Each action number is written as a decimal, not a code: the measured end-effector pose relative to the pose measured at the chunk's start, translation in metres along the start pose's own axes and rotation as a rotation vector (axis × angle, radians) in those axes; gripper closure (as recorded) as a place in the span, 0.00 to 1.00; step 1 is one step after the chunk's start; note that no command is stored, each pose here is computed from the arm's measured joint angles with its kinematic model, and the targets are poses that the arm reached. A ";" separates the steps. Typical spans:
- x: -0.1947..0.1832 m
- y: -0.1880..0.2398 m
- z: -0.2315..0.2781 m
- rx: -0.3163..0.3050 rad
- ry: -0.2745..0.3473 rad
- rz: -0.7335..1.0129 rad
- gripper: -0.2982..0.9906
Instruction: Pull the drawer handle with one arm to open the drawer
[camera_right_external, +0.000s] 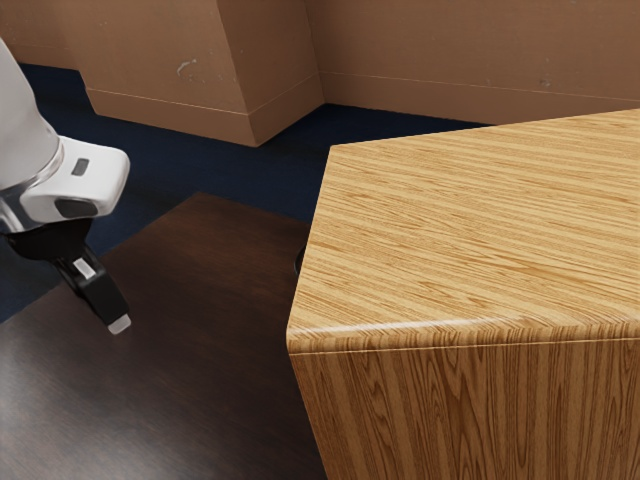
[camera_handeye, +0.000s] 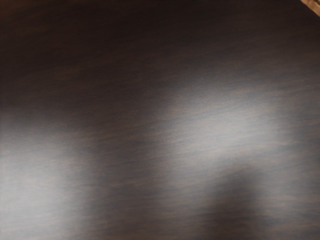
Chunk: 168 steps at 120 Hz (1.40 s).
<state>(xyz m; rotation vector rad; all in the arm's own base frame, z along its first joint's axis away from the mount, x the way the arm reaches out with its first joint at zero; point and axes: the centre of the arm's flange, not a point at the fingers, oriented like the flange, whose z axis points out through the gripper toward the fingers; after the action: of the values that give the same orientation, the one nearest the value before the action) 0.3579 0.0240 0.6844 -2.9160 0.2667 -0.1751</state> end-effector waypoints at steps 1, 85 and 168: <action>0.000 0.000 0.000 0.001 0.001 0.000 0.23; 0.085 0.005 0.014 -0.347 0.266 -0.698 0.23; 0.098 0.034 0.037 -0.551 0.222 -1.025 0.23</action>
<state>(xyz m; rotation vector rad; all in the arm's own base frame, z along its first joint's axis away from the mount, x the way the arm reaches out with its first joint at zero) 0.4533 -0.0207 0.6506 -3.2226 -1.3710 -0.6527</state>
